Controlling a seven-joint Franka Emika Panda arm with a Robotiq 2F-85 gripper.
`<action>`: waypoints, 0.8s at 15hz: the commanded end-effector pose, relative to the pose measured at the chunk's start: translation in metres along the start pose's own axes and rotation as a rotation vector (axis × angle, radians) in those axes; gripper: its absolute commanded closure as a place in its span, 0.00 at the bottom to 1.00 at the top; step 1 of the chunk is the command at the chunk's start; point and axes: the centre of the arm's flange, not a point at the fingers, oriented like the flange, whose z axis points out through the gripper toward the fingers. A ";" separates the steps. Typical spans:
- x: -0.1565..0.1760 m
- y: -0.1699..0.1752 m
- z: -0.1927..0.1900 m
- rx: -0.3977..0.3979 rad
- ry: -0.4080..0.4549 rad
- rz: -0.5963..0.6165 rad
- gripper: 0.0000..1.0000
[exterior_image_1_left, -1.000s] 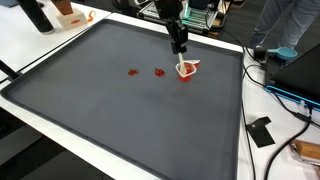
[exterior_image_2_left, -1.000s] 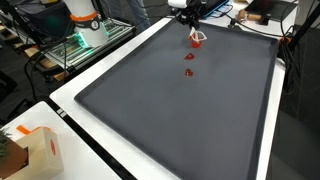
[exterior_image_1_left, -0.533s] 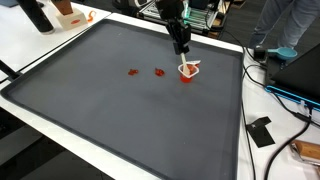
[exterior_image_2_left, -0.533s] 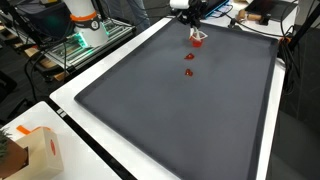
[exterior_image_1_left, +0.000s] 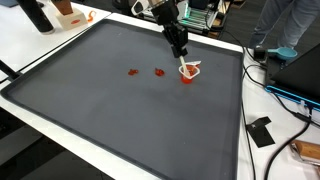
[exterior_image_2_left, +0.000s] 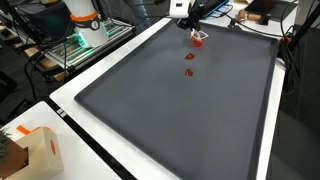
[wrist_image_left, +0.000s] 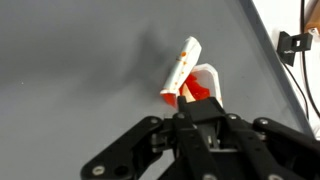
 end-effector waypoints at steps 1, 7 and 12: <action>0.007 0.015 0.005 0.046 -0.033 -0.025 0.94; 0.013 0.028 0.004 0.113 -0.060 -0.059 0.94; 0.019 0.044 0.009 0.158 -0.100 -0.089 0.94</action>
